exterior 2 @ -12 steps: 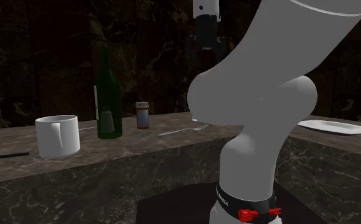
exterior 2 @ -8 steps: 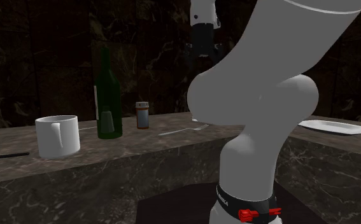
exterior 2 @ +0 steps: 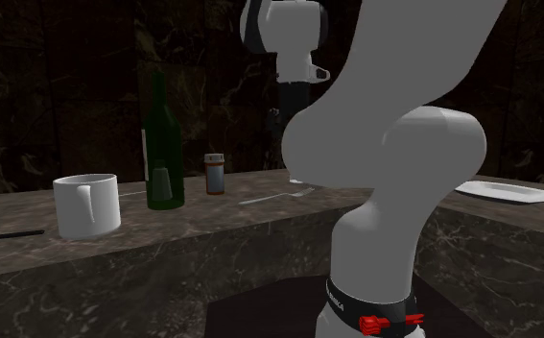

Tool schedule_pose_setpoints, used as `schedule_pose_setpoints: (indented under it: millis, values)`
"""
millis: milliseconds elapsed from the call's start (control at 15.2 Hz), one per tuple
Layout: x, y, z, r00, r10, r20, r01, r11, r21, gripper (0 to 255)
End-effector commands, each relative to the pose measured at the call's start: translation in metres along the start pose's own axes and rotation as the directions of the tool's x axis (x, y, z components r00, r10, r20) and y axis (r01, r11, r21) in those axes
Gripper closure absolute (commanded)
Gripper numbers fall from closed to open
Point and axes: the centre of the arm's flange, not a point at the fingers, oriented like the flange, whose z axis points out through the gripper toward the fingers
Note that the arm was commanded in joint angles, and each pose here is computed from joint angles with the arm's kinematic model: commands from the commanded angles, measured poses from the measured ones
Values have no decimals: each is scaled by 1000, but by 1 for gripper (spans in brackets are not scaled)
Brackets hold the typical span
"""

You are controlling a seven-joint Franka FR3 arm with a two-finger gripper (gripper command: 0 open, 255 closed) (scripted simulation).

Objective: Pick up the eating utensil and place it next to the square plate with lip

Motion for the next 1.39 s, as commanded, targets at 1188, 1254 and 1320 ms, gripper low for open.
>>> schedule_pose_setpoints:
  millis: [1188, 1254, 1320]
  values:
    - [42, -23, 139, 798, 602, -21, -602, 798, 10, 0]
    - [42, -23, 139, 798, 602, -21, -602, 798, 10, 0]
    - [42, -23, 139, 798, 602, -21, -602, 798, 10, 0]
